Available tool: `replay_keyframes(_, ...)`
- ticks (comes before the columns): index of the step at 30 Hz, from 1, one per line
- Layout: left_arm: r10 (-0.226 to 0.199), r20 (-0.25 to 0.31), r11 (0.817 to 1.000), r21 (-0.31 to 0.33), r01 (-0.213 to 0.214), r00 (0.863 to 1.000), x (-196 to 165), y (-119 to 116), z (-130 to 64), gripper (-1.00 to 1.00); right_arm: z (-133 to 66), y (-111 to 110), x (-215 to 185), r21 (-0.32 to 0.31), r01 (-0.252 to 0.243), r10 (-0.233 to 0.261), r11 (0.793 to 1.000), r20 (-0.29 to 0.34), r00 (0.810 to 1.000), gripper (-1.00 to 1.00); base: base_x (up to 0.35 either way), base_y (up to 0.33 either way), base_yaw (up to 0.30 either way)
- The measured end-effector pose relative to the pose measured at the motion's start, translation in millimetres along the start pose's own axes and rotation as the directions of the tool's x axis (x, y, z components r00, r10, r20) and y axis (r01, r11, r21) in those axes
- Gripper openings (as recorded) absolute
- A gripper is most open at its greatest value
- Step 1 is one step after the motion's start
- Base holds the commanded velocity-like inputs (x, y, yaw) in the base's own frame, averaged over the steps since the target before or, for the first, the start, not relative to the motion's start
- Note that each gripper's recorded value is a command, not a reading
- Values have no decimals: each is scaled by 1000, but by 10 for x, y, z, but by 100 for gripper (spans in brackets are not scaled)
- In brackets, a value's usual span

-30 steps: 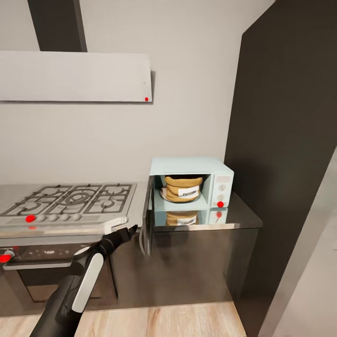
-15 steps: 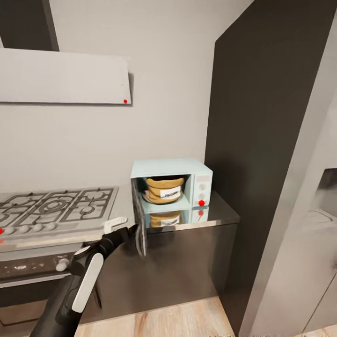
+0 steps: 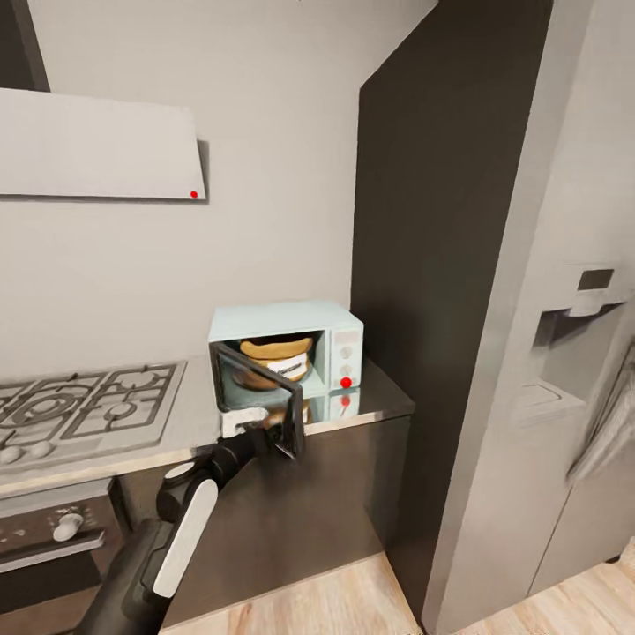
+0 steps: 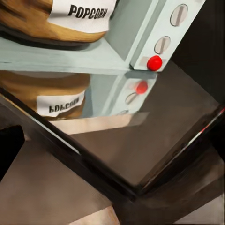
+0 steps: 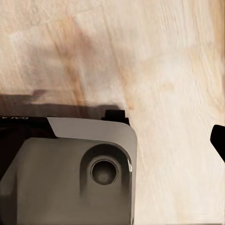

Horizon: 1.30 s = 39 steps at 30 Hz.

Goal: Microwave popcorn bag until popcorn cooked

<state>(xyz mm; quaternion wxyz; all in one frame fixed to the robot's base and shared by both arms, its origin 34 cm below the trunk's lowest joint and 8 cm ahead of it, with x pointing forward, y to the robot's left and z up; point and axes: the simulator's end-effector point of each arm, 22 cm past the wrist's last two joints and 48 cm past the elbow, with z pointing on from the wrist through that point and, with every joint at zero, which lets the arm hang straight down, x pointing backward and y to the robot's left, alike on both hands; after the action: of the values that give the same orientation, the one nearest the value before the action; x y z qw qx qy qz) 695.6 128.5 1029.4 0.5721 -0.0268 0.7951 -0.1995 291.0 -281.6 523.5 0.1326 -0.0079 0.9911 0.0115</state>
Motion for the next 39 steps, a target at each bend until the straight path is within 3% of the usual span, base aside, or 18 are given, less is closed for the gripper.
replay_keyframes(4,-4,0,1000,6,4,1000,-3,-26,-7,100,-3,-21,-14,3,-2,2,1000,4,1000,100,84,0,-254)
replay_keyframes(10,29,6,1000,-14,-28,1000,-15,-17,-12,100,-8,-16,-33,2,-3,3,1000,9,1000,100,313,0,-254)
replay_keyframes(21,33,16,999,-14,-33,999,-56,-47,-34,100,-14,-41,-69,6,-3,3,1000,18,1000,100,310,0,-248)
replay_keyframes(33,34,18,999,-23,-34,999,-72,3,-39,100,-17,-79,-75,11,-2,2,1000,20,1000,100,241,0,-22)
replay_keyframes(37,30,14,990,-137,-28,999,-66,247,-53,100,-16,-83,-75,11,-2,2,1000,19,1000,100,48,0,0)
replay_keyframes(39,30,13,988,-153,-28,999,-62,278,-56,100,-16,-83,-75,11,-2,2,1000,19,1000,100,6,0,0)
